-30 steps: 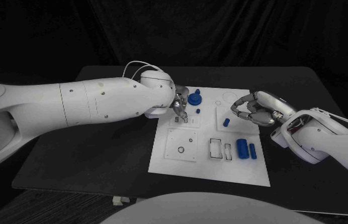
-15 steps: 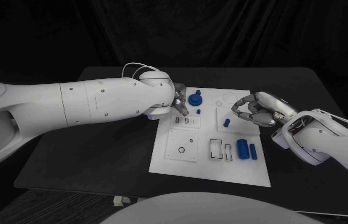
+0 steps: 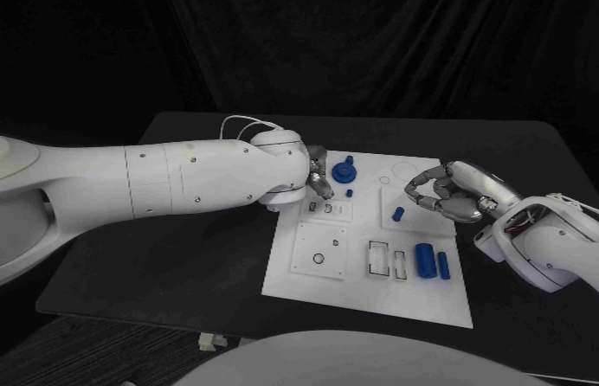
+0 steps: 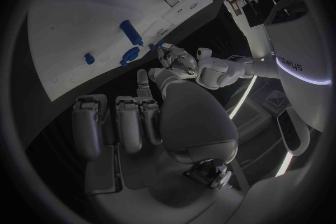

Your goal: Assemble the parts on the task board

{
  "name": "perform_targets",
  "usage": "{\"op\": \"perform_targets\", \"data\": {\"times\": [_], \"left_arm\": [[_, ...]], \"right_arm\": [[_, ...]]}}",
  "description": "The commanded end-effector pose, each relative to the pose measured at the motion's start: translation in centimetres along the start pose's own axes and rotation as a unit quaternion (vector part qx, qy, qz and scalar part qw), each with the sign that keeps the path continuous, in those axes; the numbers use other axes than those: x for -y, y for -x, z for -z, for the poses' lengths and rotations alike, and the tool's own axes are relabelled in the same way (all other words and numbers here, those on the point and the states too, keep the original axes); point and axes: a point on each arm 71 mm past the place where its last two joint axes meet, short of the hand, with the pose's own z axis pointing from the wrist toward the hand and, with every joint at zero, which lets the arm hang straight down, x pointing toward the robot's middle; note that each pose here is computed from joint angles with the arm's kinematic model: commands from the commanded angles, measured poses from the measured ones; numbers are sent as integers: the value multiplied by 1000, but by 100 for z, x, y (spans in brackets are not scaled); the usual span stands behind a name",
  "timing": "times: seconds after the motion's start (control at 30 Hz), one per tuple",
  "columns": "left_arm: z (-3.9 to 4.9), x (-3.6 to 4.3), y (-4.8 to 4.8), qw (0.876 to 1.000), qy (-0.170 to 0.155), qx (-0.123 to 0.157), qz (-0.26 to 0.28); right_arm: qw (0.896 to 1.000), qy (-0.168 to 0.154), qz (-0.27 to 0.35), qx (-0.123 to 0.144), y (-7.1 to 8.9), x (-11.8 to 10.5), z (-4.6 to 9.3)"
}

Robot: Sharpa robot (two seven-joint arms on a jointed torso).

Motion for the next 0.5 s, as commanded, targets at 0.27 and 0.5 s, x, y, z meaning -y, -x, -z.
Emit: {"op": "perform_targets", "data": {"times": [0.27,0.5], "left_arm": [[-78,30,-88,999,24,-26,-2],[-69,64,-144,999,20,-43,-1]], "right_arm": [[1000,-11,-15,0,-22,-8,-7],[1000,-12,-17,-2,-42,-14,-9]]}}
